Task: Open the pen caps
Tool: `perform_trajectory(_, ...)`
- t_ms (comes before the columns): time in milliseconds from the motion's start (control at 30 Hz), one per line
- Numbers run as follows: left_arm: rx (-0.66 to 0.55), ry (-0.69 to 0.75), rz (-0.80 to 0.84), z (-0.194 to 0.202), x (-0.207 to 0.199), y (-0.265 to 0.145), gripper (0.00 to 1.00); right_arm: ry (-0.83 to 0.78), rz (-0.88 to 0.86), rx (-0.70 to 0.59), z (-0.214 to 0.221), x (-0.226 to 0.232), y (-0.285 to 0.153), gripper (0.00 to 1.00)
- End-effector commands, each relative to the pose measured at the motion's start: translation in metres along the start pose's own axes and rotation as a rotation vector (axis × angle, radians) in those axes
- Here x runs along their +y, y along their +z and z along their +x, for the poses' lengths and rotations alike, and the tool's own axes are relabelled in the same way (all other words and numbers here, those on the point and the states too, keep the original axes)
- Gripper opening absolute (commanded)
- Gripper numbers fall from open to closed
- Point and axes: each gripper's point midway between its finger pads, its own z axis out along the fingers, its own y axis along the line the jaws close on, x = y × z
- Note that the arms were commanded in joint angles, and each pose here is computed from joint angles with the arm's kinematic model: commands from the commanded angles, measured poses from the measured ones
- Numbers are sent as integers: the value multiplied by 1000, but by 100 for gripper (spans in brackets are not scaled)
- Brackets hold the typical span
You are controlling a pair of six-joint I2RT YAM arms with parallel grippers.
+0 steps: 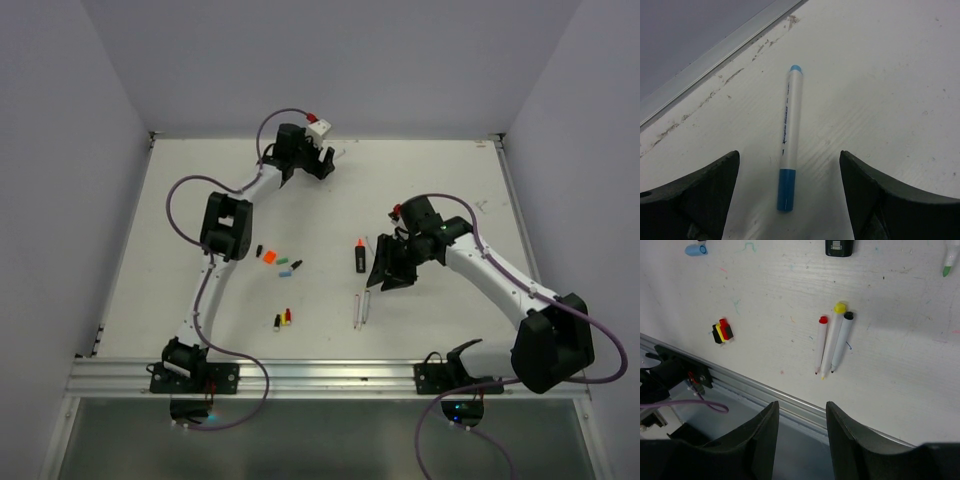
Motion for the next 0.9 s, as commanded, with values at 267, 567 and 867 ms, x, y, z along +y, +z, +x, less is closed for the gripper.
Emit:
perform_trajectory(267, 22, -56, 71, -3, -10, -2, 73, -44, -33, -84, -18, 11, -8, 46)
perform_trajectory(567, 77, -102, 25, 10, -4, -5, 64, -46, -31, -116, -22, 11, -14, 46)
perform_trajectory(867, 130, -114, -43, 23, 5, -9, 47, -52, -22, -135, -26, 9, -17, 46)
